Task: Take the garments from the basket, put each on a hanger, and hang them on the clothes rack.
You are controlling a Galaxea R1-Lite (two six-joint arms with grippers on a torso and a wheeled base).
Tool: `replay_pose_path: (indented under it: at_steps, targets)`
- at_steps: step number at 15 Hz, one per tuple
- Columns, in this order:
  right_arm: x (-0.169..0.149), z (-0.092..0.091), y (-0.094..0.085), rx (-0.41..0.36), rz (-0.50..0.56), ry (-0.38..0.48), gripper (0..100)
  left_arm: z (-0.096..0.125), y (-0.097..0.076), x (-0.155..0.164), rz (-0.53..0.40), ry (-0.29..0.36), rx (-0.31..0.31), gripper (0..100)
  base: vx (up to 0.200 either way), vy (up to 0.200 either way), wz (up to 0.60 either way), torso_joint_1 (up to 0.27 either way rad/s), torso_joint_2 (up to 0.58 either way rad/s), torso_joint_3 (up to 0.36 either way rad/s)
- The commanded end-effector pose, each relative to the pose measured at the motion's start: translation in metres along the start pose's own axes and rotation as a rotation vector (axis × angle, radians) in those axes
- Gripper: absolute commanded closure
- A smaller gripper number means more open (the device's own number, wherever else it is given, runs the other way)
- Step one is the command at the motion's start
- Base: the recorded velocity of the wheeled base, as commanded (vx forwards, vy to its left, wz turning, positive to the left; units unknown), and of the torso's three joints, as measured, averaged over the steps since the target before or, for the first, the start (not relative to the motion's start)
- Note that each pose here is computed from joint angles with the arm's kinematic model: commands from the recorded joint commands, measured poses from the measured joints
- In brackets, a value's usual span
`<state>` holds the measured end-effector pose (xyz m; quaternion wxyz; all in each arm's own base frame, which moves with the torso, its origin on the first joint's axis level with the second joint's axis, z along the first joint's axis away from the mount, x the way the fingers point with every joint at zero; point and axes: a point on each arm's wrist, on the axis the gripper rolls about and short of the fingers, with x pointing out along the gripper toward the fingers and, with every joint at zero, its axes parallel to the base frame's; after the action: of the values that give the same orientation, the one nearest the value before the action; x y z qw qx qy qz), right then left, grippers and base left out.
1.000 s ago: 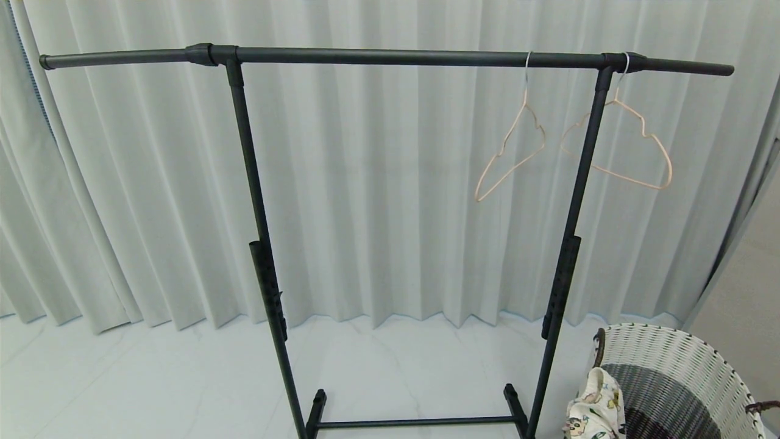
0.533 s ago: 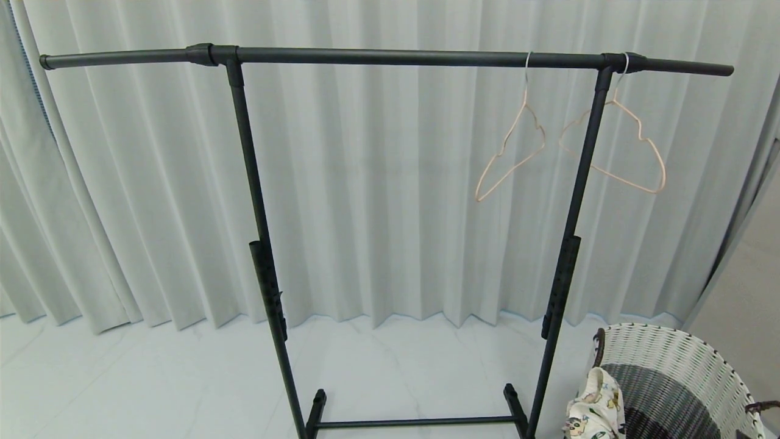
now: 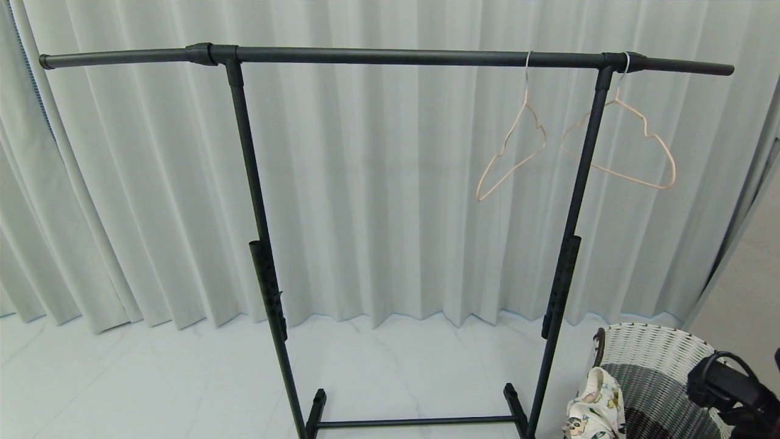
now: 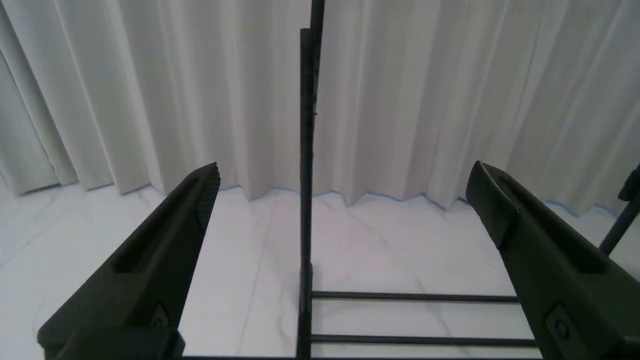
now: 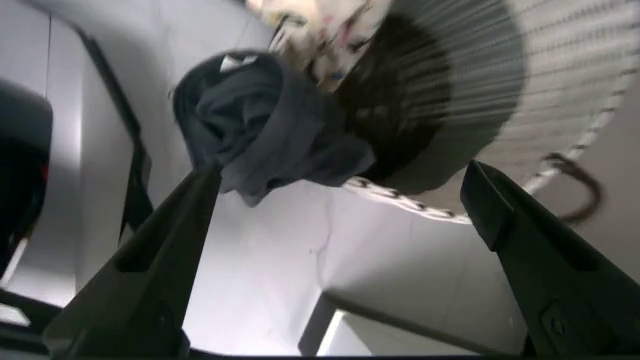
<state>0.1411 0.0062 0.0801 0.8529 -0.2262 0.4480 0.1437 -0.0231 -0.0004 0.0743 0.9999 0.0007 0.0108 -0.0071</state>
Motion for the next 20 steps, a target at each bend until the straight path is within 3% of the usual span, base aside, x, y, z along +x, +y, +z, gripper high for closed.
replay_pose_path:
  at_steps: [1,9,16,17,20]
  targets:
    - [0.042,-0.006,0.005,-0.02,0.1,0.159,0,0.0,0.0,0.0,0.0,0.0,0.0,0,0.0,0.0,0.0,0.0,0.0,0.0]
    - [0.111,-0.002,-0.004,0.027,0.048,0.191,0,0.0,0.0,0.0,0.0,0.0,0.0,0,0.0,0.0,0.0,0.0,0.0,0.0]
    - [0.129,-0.003,-0.015,0.069,0.031,0.213,0,0.0,0.0,0.0,0.0,0.0,0.0,0,0.0,0.0,0.0,0.0,0.0,0.0]
    - [0.129,-0.002,-0.015,0.069,0.031,0.209,100,0.0,0.0,0.0,0.0,0.0,0.0,0,0.0,0.0,0.0,0.0,0.0,0.0]
    - [0.13,-0.003,-0.015,0.074,0.029,0.198,100,0.0,0.0,0.0,0.0,0.0,0.0,0,0.0,0.0,0.0,0.0,0.0,0.0]
